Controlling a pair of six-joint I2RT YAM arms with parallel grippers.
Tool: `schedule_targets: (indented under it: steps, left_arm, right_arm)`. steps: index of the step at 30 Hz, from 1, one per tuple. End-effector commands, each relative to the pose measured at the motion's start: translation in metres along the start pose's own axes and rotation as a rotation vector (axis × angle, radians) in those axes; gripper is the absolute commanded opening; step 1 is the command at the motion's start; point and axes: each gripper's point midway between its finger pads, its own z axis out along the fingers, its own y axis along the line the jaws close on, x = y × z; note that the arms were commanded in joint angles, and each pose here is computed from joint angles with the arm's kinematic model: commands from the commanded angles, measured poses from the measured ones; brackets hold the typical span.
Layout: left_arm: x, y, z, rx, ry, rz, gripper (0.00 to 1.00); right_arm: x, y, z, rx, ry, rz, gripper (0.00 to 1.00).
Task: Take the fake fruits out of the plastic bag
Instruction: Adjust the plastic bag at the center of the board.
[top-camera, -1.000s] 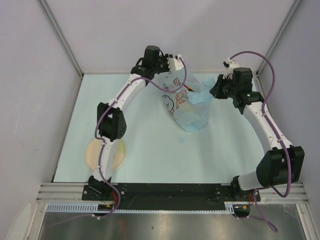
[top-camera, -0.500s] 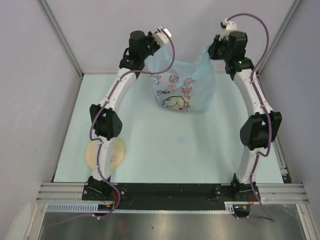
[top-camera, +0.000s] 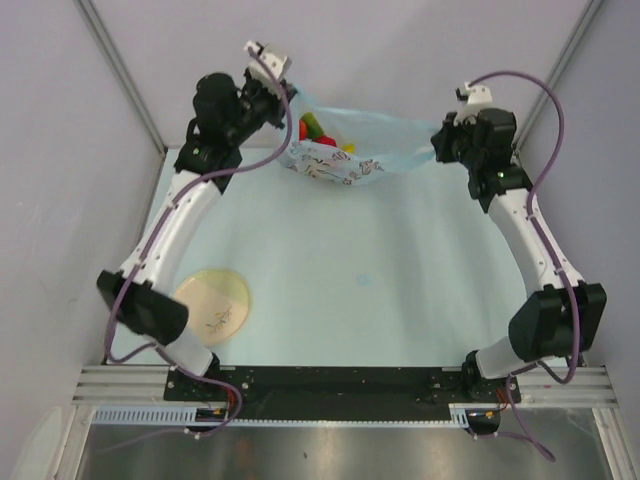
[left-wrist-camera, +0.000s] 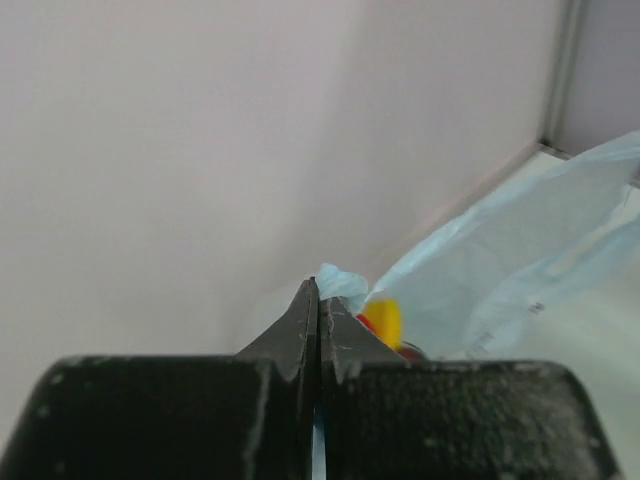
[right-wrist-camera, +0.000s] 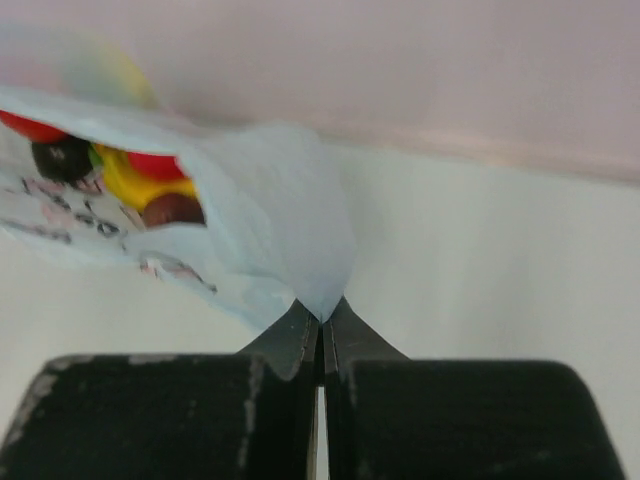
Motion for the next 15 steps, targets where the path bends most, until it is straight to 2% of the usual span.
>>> schedule_targets:
  steps: [1,2,5,6,7,10,11,15]
  left_arm:
    - [0.082,-0.085,-0.060,0.194,0.209,-0.219,0.00]
    - [0.099,-0.097,-0.070,0.210,0.246,-0.233,0.00]
    - [0.161,-0.135,-0.106,0.256,0.399,-0.303,0.00]
    - [0.171,-0.142,-0.113,0.258,0.430,-0.341,0.00]
    - [0.188,-0.147,-0.122,0.255,0.472,-0.367,0.00]
    - [0.185,-0.144,-0.125,0.202,0.471,-0.421,0.00]
    - [0.180,-0.142,-0.125,0.194,0.467,-0.424,0.00]
    - [0.161,-0.128,-0.120,0.145,0.440,-0.426,0.00]
  right_arm:
    - [0.055,-0.010,-0.035,0.048,0.107,-0.007,0.00]
    - [0.092,-0.015,-0.041,0.058,0.179,-0.018,0.00]
    - [0.114,-0.011,-0.053,0.039,0.221,-0.008,0.04]
    - [0.113,-0.008,-0.054,0.025,0.219,-0.007,0.11]
    - [0.106,-0.004,-0.056,0.007,0.198,-0.013,0.32]
    - [0.067,0.023,-0.062,-0.071,0.108,-0.089,0.61]
    - [0.057,0.032,-0.065,-0.099,0.089,-0.113,0.66]
    - [0.014,0.084,-0.076,-0.226,-0.028,-0.180,0.67]
